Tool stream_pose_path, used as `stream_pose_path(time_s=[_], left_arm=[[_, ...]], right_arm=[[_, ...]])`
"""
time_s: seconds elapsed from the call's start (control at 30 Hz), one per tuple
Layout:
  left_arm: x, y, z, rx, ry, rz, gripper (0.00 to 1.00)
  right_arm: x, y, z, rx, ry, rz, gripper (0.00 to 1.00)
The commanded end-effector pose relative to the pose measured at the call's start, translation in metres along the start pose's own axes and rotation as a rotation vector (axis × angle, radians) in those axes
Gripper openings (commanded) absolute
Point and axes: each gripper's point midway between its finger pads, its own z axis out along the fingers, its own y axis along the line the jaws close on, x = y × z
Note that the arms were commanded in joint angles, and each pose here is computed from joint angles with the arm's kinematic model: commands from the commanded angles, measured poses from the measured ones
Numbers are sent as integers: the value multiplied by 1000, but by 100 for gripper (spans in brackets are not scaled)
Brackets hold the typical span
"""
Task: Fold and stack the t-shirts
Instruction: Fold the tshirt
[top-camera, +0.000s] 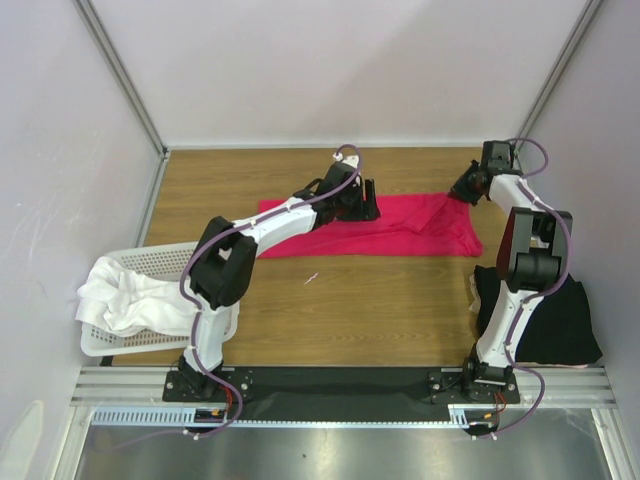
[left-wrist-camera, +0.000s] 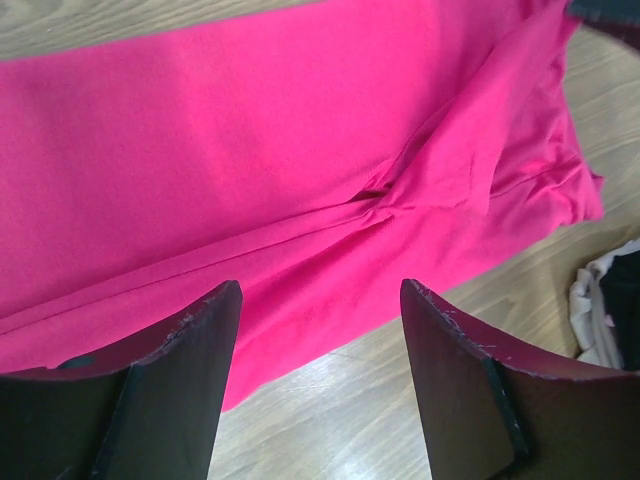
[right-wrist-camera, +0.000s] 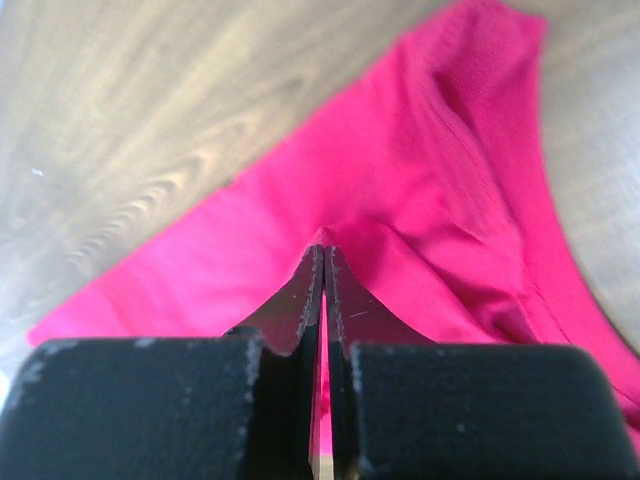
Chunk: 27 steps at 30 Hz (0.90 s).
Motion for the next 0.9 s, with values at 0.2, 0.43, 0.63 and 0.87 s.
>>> stream_pose_path(time_s=[0.2,0.43,0.63,0.87], left_arm=[[11,14,9,3,12,129,70],[10,13,12,25,8,183,70],[10,12,13,37,7,203,70],[4,-2,14,92,-4,221,70]], right_arm=[[-15,29,20,-105,-1,95,0],[-20,34,37,-116,16,137,0],[-26,36,46,-112,8,165,3],[-30,50,47,-169,34,143,50]])
